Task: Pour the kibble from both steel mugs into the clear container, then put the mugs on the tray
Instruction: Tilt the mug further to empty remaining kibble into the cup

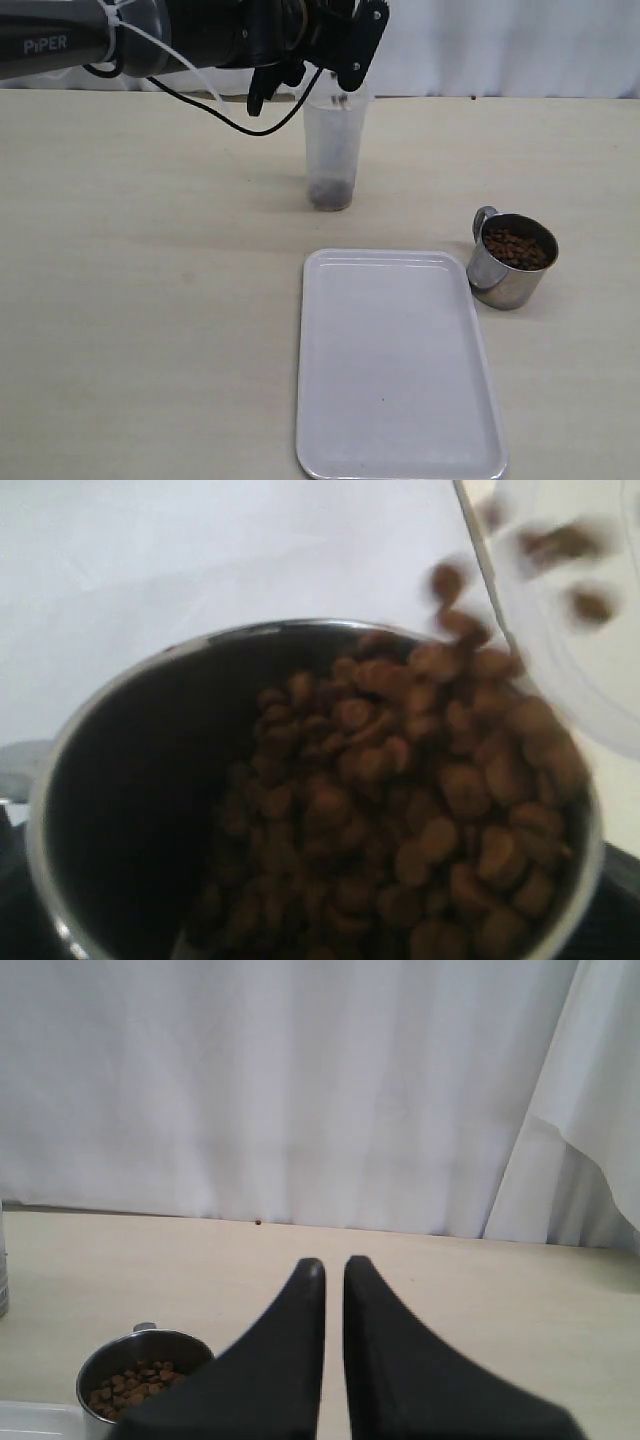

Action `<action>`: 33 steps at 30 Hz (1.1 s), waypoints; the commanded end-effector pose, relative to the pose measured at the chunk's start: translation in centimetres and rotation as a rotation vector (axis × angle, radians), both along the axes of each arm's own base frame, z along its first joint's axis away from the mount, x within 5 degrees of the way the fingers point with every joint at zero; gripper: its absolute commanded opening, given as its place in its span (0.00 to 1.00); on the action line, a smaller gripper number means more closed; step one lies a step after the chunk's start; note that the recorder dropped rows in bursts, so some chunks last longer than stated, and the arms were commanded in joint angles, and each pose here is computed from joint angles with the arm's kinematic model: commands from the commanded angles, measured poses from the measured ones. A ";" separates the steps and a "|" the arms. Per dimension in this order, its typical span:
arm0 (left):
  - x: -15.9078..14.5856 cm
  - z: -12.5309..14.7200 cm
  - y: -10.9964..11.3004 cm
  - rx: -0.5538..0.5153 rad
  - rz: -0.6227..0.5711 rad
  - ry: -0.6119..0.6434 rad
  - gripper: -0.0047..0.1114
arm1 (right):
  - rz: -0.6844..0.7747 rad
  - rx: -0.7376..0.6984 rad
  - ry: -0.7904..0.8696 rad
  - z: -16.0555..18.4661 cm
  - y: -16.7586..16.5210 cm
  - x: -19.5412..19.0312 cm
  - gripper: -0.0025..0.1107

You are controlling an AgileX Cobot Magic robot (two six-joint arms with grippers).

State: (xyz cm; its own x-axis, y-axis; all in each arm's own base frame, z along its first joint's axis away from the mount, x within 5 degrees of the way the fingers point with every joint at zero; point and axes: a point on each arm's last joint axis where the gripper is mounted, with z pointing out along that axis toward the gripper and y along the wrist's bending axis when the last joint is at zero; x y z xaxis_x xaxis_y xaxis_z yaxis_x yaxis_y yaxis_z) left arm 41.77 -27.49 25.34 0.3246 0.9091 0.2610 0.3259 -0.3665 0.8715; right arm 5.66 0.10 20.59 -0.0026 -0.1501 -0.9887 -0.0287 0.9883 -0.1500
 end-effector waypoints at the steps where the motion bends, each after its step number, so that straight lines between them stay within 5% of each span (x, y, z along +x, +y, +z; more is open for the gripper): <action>1: 0.0 0.9 -0.2 0.015 -0.024 -0.041 0.04 | 0.002 -0.003 0.006 -0.2 0.0 0.0 0.07; 33: 0.1 1.0 -0.2 0.085 -0.058 -0.069 0.04 | 0.002 -0.003 0.006 -0.2 0.0 0.0 0.07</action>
